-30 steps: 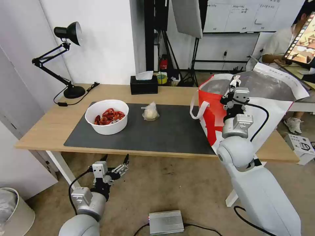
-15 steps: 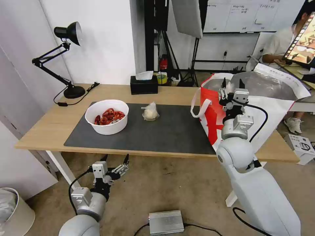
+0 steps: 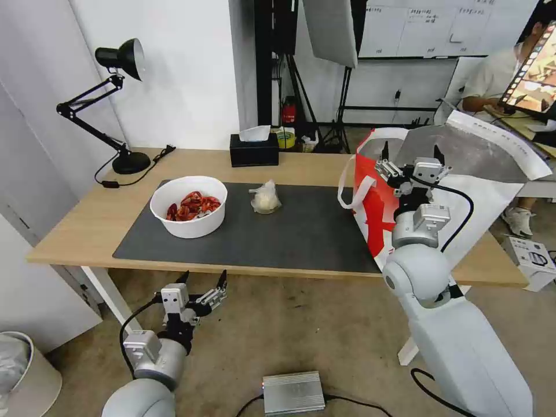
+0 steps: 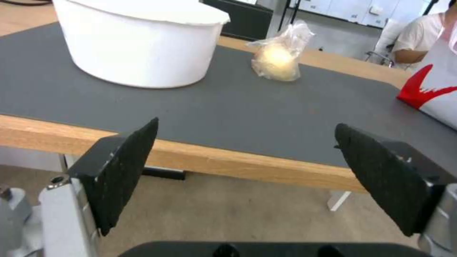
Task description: Pick up the trash from the table and place it into the takeout bag.
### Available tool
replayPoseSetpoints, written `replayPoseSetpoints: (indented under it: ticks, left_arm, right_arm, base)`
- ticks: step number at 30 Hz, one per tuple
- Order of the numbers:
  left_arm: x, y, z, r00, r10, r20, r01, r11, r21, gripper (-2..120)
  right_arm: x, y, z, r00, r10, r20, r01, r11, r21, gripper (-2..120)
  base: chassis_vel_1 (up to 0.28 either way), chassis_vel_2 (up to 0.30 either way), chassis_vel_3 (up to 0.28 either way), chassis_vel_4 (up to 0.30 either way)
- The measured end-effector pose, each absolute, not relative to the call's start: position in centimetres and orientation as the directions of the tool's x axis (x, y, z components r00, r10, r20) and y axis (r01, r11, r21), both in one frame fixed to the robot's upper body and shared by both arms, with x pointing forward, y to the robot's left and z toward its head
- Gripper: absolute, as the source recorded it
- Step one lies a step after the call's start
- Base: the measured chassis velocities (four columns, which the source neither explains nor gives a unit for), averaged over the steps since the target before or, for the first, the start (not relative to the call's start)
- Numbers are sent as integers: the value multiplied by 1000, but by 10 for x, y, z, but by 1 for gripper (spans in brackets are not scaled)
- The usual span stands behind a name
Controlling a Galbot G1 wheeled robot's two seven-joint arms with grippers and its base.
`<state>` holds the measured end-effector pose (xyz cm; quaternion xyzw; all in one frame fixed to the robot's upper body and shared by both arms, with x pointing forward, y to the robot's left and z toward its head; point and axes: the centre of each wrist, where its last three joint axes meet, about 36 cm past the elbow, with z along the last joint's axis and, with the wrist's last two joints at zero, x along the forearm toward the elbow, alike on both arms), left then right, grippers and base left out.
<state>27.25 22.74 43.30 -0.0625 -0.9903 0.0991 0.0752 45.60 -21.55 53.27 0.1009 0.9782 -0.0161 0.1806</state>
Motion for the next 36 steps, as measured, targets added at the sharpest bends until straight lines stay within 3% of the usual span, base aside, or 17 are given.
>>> replayPoseSetpoints:
  ticks: [10, 12, 17, 20, 24, 26, 36]
  left_arm:
    - [270, 227, 436, -982, 134, 133, 104, 973, -208, 100]
    - [268, 228, 438, -983, 130, 131, 101, 973, -209, 100]
    - [266, 229, 441, -984, 125, 125, 97, 973, -210, 100]
    - [264, 230, 443, -985, 119, 122, 92, 973, -210, 100]
    - [264, 230, 444, -986, 115, 119, 89, 974, -210, 100]
    - [264, 230, 447, -988, 112, 108, 87, 973, -213, 100]
    - [262, 230, 450, -990, 107, 92, 87, 976, -202, 100]
  right_arm:
    - [449, -211, 539, -881, 79, -467, 44, 995, 85, 100]
    - [443, -206, 538, -867, -13, -497, -66, 994, 89, 100]
    - [432, -202, 536, -864, -124, -488, -194, 976, 96, 100]
    - [412, -202, 537, -880, -244, -407, -309, 945, 103, 100]
    - [402, -205, 538, -884, -306, -353, -361, 927, 102, 100]
    - [391, -215, 538, -884, -393, -254, -425, 902, 82, 100]
    - [363, -229, 536, -877, -477, 56, -472, 878, 80, 100]
  base:
    - [0, 0, 0, 0]
    - [0, 0, 0, 0]
    - [0, 0, 0, 0]
    - [0, 0, 0, 0]
    - [0, 0, 0, 0]
    - [0, 0, 0, 0]
    - [0, 0, 0, 0]
